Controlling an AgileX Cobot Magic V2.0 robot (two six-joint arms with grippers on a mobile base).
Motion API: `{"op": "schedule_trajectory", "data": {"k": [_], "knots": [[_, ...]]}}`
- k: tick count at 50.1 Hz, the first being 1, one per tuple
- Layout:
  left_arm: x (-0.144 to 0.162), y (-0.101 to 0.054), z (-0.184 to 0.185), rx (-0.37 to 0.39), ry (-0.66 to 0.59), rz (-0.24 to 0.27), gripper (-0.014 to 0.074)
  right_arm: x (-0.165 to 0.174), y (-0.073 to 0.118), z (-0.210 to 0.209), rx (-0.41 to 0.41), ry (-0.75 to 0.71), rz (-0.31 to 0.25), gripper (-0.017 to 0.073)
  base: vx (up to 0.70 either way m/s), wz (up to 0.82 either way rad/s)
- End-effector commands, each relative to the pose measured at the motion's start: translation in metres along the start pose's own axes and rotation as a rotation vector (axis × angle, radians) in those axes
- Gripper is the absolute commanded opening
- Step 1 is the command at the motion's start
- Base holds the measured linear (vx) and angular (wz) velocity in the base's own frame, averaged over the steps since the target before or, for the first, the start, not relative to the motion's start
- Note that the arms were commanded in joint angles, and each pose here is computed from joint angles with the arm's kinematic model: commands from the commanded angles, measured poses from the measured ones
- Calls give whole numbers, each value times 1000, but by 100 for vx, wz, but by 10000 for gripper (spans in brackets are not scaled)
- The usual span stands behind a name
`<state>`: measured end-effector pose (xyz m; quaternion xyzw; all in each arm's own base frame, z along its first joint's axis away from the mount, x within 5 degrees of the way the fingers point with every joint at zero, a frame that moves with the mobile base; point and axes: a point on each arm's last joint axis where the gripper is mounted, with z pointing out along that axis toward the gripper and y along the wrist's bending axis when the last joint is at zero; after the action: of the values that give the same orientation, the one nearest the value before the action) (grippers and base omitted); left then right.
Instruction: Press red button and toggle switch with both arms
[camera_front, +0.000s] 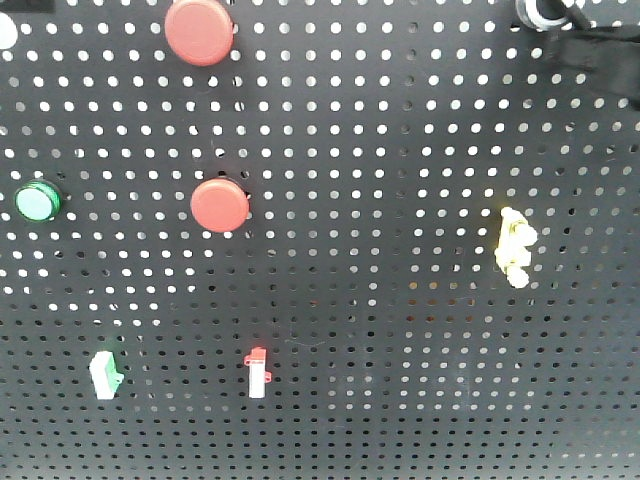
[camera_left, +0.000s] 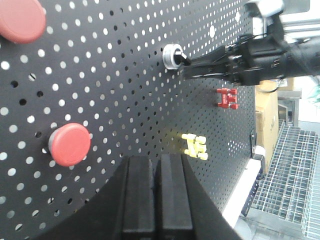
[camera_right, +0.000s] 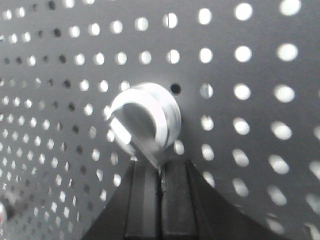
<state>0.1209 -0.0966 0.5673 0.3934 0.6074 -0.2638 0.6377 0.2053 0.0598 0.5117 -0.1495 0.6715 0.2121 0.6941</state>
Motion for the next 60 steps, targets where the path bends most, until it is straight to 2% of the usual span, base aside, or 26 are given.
{"op": "schedule_trajectory", "data": {"k": [1,5,8,13,19,23,29,35,43,55,60], "knots": [[-10,-1,-5,-23,-64,-25,1,-18,4,-23,63,-93,1,-3,0,0],[-6,1,-5,-44,-15,-44,1,-15,5,-36,111,-75,-43,-3,0,0],[2,5,-4,-75,46,-67,1,-11,6,-46,145,-58,-53,-3,0,0],[25,16,-1,-179,210,-120,1,-1,9,-66,203,-9,-92,-3,0,0],[71,33,6,-325,451,-212,1,18,10,-89,269,55,-139,-3,0,0],[100,42,10,-409,570,-229,1,33,13,-106,293,79,-154,-3,0,0],[142,47,17,-463,651,-253,1,59,18,-126,308,96,-175,-3,0,0],[172,40,15,-492,590,-241,1,87,23,-146,314,79,-195,-3,0,0],[210,17,-3,-553,383,-249,1,125,29,-171,322,34,-215,-3,0,0],[248,-28,-53,-625,113,-188,1,165,37,-199,324,-23,-230,-3,0,0],[255,-40,-67,-643,33,-152,1,175,36,-203,337,-28,-255,-3,0,0]]}}
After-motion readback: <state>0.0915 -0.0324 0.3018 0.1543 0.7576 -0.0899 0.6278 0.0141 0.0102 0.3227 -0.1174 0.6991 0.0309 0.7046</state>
